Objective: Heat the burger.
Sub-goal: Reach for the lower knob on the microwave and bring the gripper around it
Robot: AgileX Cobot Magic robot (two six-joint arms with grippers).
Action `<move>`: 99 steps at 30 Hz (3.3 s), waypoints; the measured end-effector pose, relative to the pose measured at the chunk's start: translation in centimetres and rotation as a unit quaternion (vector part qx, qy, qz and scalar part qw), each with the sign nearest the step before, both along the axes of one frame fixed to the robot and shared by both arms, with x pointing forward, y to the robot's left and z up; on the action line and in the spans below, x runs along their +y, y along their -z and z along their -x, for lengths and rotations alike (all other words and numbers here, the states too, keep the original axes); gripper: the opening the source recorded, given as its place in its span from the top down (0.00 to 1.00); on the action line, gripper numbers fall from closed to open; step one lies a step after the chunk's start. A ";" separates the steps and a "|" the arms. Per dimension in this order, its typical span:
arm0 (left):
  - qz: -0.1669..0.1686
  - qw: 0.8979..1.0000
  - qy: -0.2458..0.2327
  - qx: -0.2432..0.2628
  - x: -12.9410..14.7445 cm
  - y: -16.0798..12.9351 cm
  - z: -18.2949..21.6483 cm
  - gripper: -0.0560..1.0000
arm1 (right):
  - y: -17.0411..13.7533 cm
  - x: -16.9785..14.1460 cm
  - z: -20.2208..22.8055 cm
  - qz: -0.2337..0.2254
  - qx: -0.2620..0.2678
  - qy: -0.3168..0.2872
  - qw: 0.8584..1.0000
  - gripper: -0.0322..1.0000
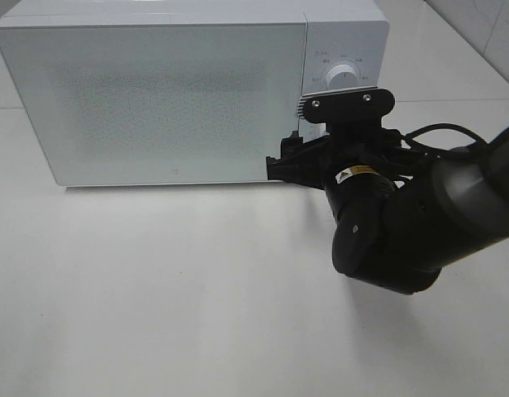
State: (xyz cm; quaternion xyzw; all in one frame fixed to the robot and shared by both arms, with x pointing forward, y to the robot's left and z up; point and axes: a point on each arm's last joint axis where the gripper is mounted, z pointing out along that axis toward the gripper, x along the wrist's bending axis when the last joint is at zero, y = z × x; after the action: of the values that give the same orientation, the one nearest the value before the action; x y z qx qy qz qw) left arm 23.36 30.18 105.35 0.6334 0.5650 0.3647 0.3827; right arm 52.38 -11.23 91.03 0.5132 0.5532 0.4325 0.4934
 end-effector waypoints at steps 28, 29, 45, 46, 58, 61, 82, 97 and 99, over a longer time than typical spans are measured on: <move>0.000 1.000 0.000 0.000 0.0 0.0 0.0 0.01 | 1.6 -0.7 -3.9 -0.022 0.014 -0.003 1.000 0.23; 0.000 1.000 0.000 0.000 0.0 0.0 0.0 0.01 | 1.6 -0.8 -4.0 -0.022 0.014 -0.003 1.000 0.23; 0.000 1.000 0.000 0.000 0.0 0.0 0.0 0.01 | 1.6 -1.1 -3.9 -0.022 0.006 0.009 1.000 0.55; 0.000 1.000 0.000 0.000 0.0 0.0 0.0 0.01 | 1.6 -1.1 -3.8 -0.021 0.006 0.009 1.000 0.55; 0.000 1.000 0.000 0.000 0.0 0.0 0.0 0.01 | 1.6 -1.1 -3.8 -0.020 0.005 0.006 1.000 0.55; 0.000 1.000 0.000 0.000 0.0 0.0 0.0 0.01 | 1.6 -1.1 -3.8 -0.026 0.005 0.006 1.000 0.55; 0.000 1.000 0.000 0.000 0.0 0.0 0.0 0.01 | 1.9 -1.1 -3.5 -0.574 -0.006 0.056 0.817 0.55; 0.000 1.000 0.000 0.000 0.0 0.0 0.0 0.01 | 2.0 -1.1 -3.5 -0.761 -0.006 0.073 0.644 0.55; 0.000 1.000 0.000 0.000 0.0 0.0 0.0 0.01 | 2.0 -1.1 -3.5 -0.761 -0.005 0.073 0.644 0.55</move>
State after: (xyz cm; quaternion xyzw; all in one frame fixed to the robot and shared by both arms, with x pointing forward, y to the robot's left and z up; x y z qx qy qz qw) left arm 23.36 30.18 105.35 0.6334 0.5650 0.3647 0.3827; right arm 55.89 -12.33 89.02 0.7445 -0.0131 0.6664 -0.0382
